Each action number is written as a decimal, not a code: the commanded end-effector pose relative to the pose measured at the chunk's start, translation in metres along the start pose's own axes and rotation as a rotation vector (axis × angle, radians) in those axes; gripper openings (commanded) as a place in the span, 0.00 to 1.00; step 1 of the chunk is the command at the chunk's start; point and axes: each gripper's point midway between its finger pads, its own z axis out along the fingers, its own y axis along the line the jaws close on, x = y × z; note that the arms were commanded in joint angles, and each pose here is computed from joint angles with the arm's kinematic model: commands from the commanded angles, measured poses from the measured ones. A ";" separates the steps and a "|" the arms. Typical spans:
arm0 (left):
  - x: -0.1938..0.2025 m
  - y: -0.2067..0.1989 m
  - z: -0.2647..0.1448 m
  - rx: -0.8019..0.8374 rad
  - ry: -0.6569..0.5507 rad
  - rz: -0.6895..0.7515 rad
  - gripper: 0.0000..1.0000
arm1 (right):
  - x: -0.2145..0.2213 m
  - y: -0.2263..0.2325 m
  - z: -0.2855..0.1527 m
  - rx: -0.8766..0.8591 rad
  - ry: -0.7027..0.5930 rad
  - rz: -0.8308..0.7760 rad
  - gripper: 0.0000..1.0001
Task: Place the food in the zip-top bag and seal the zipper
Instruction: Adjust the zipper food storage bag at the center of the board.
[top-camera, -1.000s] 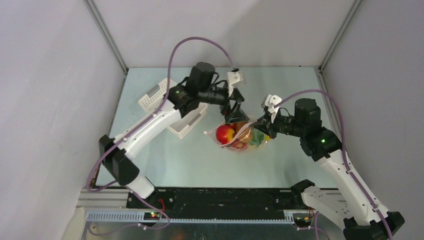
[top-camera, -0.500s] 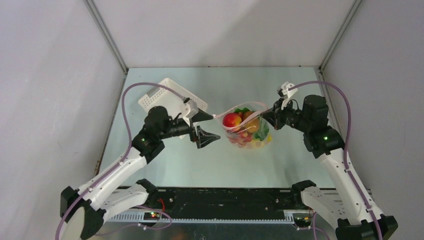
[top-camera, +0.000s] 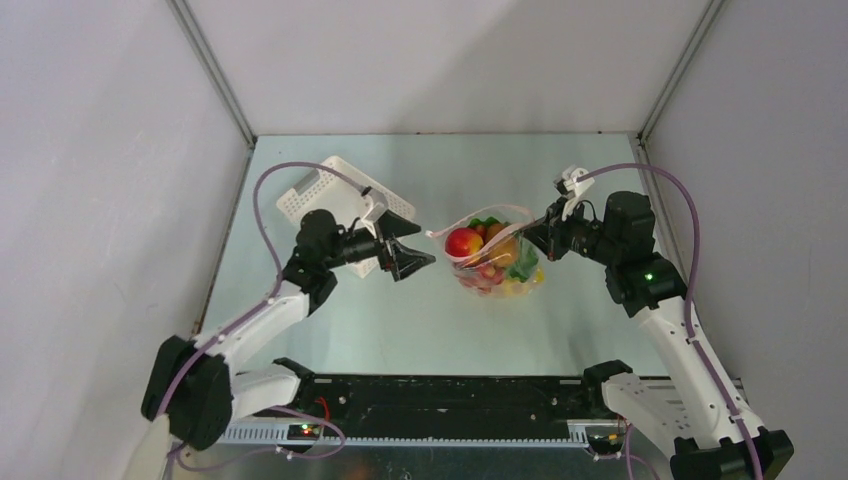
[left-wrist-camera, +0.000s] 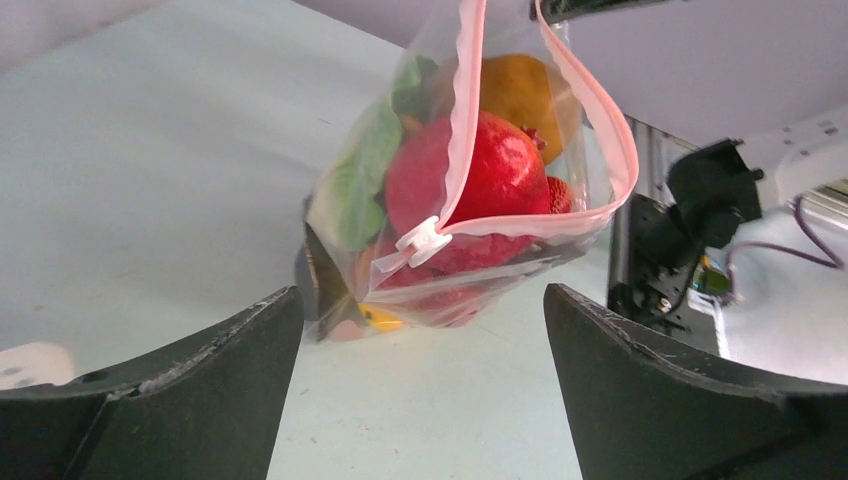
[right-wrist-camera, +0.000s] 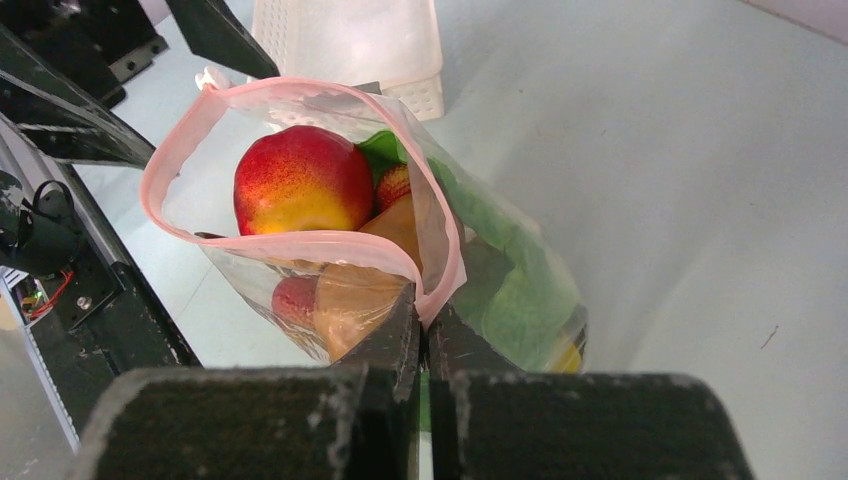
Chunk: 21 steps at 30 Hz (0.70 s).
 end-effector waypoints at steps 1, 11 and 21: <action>-0.024 -0.019 0.013 0.202 -0.061 0.043 0.94 | -0.009 -0.003 -0.001 0.012 -0.037 -0.009 0.00; -0.048 -0.038 0.020 0.493 -0.160 0.020 0.79 | -0.007 -0.005 -0.006 0.028 -0.030 -0.009 0.00; -0.042 -0.029 0.029 0.524 -0.136 -0.064 0.70 | -0.008 -0.006 -0.010 0.046 -0.034 -0.013 0.00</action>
